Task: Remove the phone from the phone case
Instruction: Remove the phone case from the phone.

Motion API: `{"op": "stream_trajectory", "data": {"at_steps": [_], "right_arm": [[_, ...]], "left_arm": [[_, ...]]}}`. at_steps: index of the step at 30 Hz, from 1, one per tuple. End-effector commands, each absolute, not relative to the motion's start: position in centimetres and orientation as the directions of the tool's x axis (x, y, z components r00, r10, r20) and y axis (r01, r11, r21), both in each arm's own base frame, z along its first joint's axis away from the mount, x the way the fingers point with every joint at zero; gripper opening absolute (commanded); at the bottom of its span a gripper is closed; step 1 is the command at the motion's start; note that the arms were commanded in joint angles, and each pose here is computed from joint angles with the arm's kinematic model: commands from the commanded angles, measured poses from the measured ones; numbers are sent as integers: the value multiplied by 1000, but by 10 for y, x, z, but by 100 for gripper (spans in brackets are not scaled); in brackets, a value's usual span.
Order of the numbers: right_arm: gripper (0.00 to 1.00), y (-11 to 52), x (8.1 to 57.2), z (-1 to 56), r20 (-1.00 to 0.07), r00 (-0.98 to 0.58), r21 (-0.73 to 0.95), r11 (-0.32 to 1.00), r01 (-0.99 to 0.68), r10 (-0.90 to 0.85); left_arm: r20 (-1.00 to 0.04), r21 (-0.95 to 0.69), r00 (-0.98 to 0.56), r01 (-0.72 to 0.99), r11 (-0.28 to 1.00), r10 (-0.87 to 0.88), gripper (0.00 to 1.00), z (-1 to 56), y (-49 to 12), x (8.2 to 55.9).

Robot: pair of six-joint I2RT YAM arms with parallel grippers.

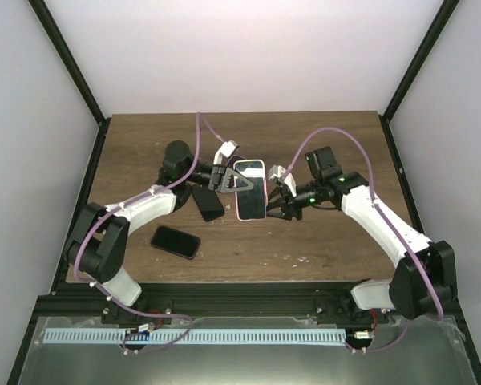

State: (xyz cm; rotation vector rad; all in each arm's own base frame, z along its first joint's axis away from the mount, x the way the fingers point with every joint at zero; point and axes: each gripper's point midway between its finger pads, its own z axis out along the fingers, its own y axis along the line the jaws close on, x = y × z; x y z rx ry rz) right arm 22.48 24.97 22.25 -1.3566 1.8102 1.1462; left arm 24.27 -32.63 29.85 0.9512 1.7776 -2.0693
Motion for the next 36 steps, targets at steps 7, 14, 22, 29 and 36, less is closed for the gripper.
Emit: {"op": "stream_trajectory", "data": {"at_steps": [7,14,22,29,36], "right_arm": [[42,263,258,299,-942,-201,173,124,-977,-269],[42,264,236,309,-934,-275,274,39,-961,-228],[39,266,234,314,-908,-365,370,15,-929,-206],[37,268,233,324,-906,-378,389,-19,-921,-191],[45,265,206,355,-948,-286,309,-187,-932,-139]], "left_arm": [[-643,-765,-698,605,-222,314,0,289,-349,205],[-630,-775,-712,605,-184,310,0,277,-354,213],[-643,-765,-711,617,-186,285,0,276,-365,220],[-618,-785,-736,598,-161,277,0,265,-371,227],[-590,-808,-759,559,-187,276,4,263,-378,231]]}}
